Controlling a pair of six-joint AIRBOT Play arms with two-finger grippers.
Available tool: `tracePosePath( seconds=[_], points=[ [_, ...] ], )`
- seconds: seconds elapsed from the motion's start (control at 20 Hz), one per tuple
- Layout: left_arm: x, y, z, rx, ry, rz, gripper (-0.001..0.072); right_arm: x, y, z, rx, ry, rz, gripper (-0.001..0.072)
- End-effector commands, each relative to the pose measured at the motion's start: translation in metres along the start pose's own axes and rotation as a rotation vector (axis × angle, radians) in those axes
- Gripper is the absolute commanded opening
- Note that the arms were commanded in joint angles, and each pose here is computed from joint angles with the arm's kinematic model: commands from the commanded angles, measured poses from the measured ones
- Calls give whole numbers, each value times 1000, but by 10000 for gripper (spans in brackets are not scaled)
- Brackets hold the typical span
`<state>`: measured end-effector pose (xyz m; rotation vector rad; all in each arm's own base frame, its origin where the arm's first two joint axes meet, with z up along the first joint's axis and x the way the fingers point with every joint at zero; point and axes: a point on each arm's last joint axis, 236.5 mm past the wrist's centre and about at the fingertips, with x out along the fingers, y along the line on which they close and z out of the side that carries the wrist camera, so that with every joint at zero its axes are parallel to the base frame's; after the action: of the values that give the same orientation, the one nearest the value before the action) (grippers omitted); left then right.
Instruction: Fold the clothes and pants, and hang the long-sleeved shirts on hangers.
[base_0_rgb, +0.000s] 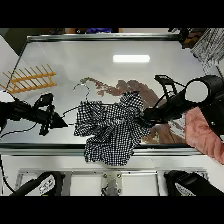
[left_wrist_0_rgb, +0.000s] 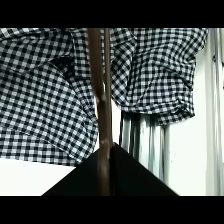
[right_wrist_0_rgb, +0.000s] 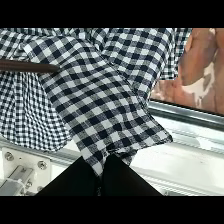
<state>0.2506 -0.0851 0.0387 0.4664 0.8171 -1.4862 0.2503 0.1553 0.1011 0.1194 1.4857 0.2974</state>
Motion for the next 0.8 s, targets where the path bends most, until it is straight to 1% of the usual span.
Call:
tracePosePath(
  seconds=[0.0,0.1,0.15,0.25,0.4,0.45,0.55,0.7,0.75],
  points=[
    [0,-2,5,5,-20,-3,12,0,-1,0,1,-1,-3,9],
    [-14,2,26,18,-112,67,12,-1,-2,0,5,0,-3,9],
    [-32,-12,32,19,-140,96,12,-2,-5,1,29,1,-2,8],
    [-36,-31,38,40,-138,60,12,-5,-9,3,88,6,39,8],
    [-14,-43,18,20,4,-53,11,-9,-17,8,125,-4,51,8],
    [-5,-36,18,25,8,-69,12,-10,-17,9,124,-11,51,8],
    [14,-6,22,21,-13,-25,11,-17,-14,13,117,-31,55,8],
    [30,18,27,5,-50,4,11,-26,-12,14,107,-43,57,8],
    [55,25,25,17,-46,-48,11,-40,-7,20,78,-81,64,7]
  ],
)
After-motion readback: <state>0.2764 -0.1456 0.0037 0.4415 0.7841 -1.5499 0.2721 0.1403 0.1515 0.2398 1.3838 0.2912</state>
